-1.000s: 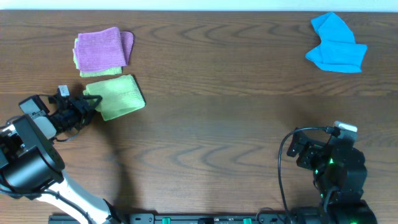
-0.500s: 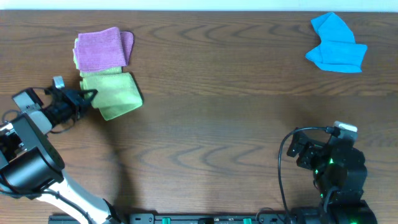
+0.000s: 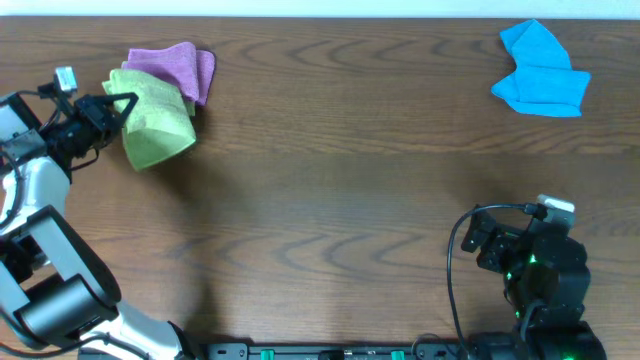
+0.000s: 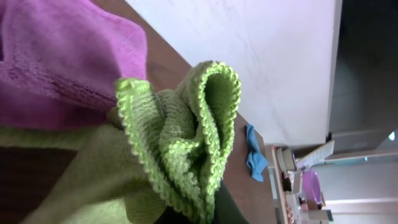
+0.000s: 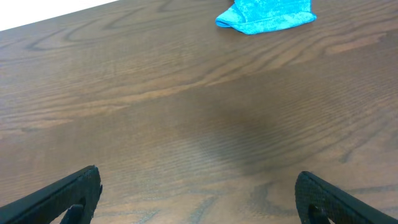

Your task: Fold the cloth

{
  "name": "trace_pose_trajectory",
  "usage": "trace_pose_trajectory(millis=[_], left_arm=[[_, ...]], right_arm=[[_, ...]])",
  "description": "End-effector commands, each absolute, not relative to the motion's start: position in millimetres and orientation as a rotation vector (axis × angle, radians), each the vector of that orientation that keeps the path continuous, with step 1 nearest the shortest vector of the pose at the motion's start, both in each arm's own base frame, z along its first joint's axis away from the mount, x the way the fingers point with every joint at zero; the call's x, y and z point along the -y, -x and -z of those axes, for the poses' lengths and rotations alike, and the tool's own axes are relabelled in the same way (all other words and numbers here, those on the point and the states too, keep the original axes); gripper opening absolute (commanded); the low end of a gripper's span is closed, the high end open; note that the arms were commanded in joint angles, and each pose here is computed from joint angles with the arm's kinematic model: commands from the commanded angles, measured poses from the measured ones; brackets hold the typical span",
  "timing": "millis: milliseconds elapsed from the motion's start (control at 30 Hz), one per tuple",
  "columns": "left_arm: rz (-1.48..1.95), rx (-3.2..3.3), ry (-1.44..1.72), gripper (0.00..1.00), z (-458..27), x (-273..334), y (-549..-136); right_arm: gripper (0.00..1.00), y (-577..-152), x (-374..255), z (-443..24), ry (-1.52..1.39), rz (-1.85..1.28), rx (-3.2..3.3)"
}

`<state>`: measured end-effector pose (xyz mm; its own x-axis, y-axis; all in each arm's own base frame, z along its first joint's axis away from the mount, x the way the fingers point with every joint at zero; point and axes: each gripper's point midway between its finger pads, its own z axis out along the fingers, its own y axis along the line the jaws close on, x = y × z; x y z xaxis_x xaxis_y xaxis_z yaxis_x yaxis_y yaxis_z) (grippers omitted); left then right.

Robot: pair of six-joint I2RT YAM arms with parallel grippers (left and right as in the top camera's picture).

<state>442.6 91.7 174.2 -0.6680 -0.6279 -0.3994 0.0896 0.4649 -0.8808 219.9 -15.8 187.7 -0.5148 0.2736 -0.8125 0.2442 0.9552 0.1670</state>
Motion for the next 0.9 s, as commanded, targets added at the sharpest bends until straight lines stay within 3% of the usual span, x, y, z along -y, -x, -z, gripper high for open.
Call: trace_pose_trajectory(millis=[0,367,867], left_arm=[[1.291,-1.977,0.403,0.06,-188.9,-78.5,-448.0],[1.432,-1.979,0.268,0.06,-211.3,-32.3,-450.9],[1.216,-1.9,0.175,0.06,-268.2,-53.3,-487.0]], right_arm=[[0.99,-219.7,14.1,-189.6,-0.37,-0.052,-2.125],[0.99,-219.6,15.8,-189.7,-0.375,-0.041,-2.123],[0.99,-219.6,16.0,-189.5,-0.376,-0.04,-2.124]])
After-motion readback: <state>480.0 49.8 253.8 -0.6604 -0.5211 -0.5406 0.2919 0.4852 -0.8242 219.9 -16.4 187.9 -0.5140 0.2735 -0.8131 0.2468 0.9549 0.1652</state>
